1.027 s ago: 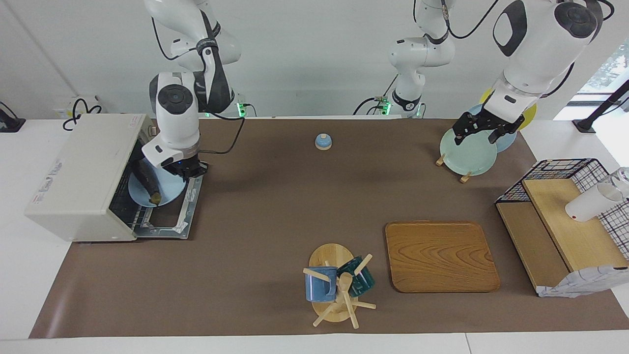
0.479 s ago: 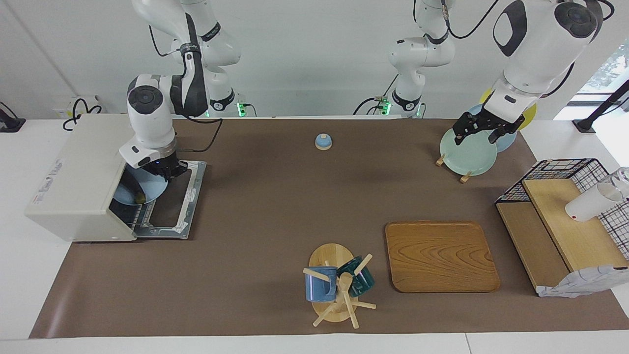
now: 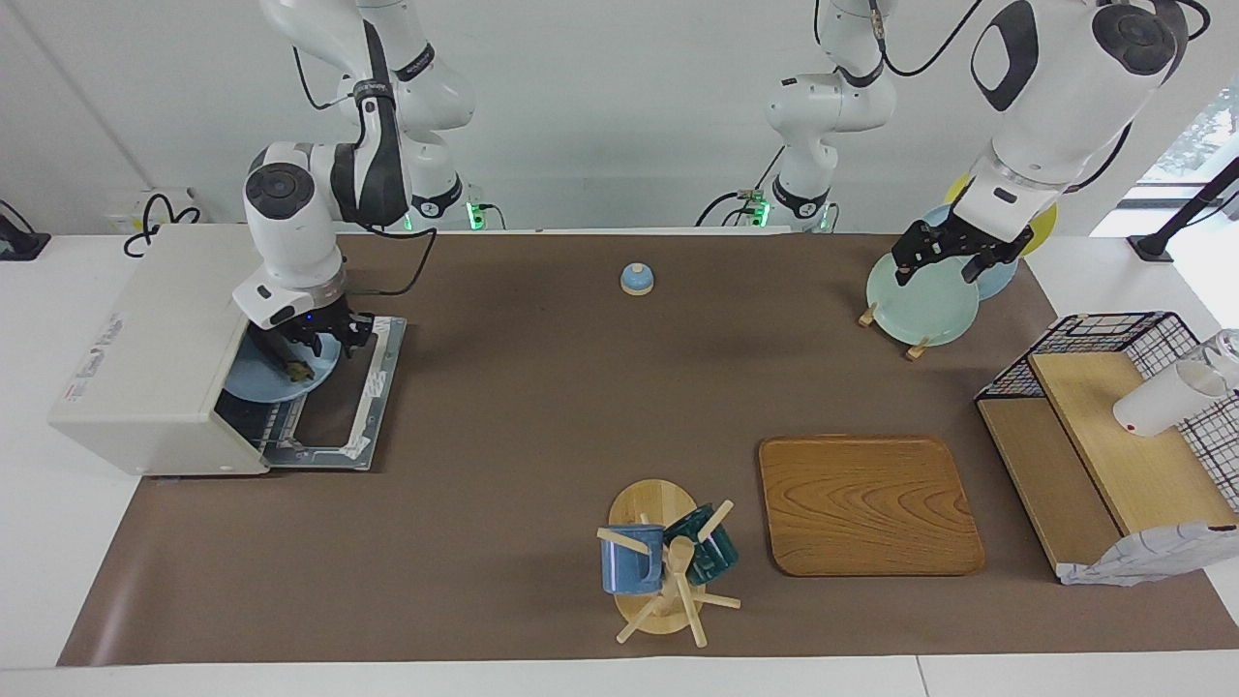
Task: Put eggplant into oven
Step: 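Push the oven door up closed with the right gripper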
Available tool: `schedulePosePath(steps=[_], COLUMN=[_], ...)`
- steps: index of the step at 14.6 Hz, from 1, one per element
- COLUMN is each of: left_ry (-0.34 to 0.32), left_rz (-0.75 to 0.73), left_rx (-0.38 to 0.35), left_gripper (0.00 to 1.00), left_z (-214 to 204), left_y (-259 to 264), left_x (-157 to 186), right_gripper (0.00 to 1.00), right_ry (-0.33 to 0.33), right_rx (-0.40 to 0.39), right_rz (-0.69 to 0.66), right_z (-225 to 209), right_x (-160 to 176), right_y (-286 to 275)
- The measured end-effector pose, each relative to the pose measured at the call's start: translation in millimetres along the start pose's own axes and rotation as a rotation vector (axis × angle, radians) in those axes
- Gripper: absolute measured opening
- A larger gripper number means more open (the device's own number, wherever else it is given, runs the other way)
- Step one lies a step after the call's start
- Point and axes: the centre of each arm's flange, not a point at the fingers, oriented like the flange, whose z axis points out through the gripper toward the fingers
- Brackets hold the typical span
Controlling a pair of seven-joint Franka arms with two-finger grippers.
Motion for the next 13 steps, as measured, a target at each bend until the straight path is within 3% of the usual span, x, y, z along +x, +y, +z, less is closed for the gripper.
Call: schedulePosePath(steps=[2, 4, 5, 7, 10, 13], left_ry=[0.000, 0.000, 0.000, 0.000, 0.000, 0.000], left_rz=[0.000, 0.000, 0.000, 0.000, 0.000, 0.000], left_rx=[0.000, 0.000, 0.000, 0.000, 0.000, 0.000], left_gripper=[1.00, 1.00, 1.00, 1.00, 1.00, 1.00], left_z=[0.0, 0.0, 0.0, 0.0, 0.0, 0.0], left_y=[0.0, 0.0, 0.0, 0.0, 0.0, 0.0], left_x=[0.0, 0.0, 0.0, 0.0, 0.0, 0.0], right_gripper=[0.56, 0.34, 0.20, 0.01, 0.01, 0.01], right_ry=[0.028, 0.056, 0.069, 0.074, 0.036, 0.019], right_rx=[0.050, 0.071, 0.076, 0.083, 0.085, 0.066], right_rz=[-0.008, -0.008, -0.003, 0.000, -0.002, -0.018], right_z=[-18.7, -17.7, -8.3, 20.7, 64.5, 76.3], right_x=[7.0, 13.0, 18.1, 26.5, 34.5, 35.1], right_y=[-24.5, -45.3, -57.4, -73.0, -78.5, -78.9])
